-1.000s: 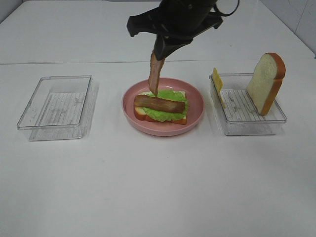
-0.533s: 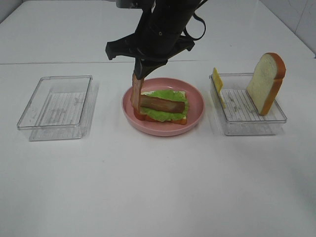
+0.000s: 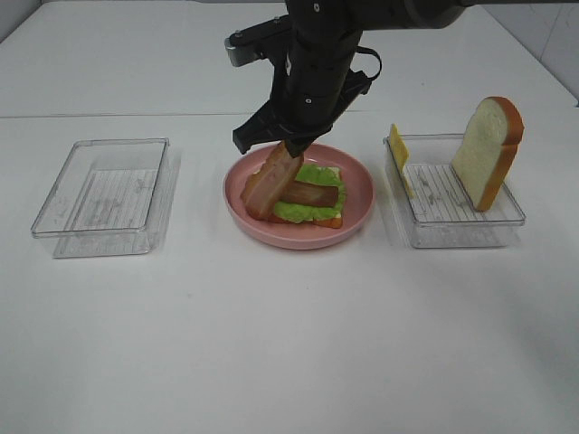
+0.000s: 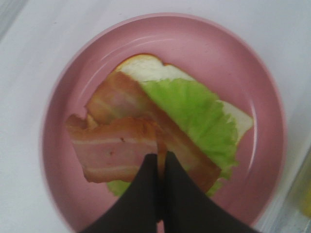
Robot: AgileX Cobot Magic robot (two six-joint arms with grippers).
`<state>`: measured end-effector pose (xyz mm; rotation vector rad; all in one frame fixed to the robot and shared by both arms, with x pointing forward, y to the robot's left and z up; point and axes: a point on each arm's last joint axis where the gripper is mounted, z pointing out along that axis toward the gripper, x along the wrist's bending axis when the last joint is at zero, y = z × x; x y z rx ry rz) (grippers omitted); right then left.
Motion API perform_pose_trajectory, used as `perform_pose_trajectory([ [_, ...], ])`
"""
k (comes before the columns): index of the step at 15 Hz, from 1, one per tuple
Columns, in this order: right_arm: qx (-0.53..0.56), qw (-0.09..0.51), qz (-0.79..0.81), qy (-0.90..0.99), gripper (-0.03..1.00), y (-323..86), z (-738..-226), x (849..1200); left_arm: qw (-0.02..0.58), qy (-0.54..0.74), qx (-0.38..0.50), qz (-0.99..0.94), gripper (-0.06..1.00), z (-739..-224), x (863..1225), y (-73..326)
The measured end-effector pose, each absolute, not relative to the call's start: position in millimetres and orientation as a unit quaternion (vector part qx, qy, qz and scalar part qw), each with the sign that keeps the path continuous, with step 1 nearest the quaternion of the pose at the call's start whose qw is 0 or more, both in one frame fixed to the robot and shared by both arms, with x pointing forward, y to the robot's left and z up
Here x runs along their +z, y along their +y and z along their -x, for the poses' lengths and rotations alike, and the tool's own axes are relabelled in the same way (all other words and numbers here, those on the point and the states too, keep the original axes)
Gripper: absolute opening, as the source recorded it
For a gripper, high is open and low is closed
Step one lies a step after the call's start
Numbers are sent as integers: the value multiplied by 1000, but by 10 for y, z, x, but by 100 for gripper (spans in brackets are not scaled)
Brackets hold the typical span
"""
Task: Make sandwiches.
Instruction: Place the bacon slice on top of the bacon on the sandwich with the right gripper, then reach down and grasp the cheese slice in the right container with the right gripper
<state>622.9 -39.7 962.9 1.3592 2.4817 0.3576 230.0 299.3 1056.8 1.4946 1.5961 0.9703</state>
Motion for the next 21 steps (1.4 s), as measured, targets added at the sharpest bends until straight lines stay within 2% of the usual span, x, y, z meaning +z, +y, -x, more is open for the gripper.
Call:
perform_pose_trajectory([
  [2, 114, 173, -460, 863, 2, -418, -6287, 9554, 366, 621, 377, -581, 98, -2300, 10568, 2993],
  [10, 107, 213, -430, 871, 2, -433, -6363, 9490, 366, 621, 377, -581, 98, -2300, 10568, 2993],
  [12, 107, 213, -430, 871, 7, -433, -6363, 9490, 366, 621, 377, -581, 98, -2300, 10568, 2993],
  [13, 107, 213, -430, 871, 17, -433, -6364, 9491, 366, 621, 377, -581, 98, -2300, 10568, 2993],
  [14, 107, 214, -429, 871, 40, -434, -6364, 9491, 366, 621, 377, -581, 98, -2300, 10568, 2993],
  [15, 105, 218, -426, 871, 57, -439, -6369, 9493, 366, 621, 377, -581, 98, -2300, 10568, 2993],
  [16, 103, 223, -423, 872, 66, -445, -6375, 9496, 366, 621, 377, -581, 98, -2300, 10568, 2993],
  [17, 102, 225, -421, 873, 80, -447, -6377, 9498, 366, 621, 377, -581, 98, -2300, 10568, 2993],
  [18, 98, 230, -418, 873, 89, -455, -6382, 9500, 366, 621, 377, -581, 98, -2300, 10568, 2993],
  [21, 78, 226, -424, 874, 92, -491, -6355, 9512, 366, 621, 377, -581, 98, -2300, 10568, 2993],
])
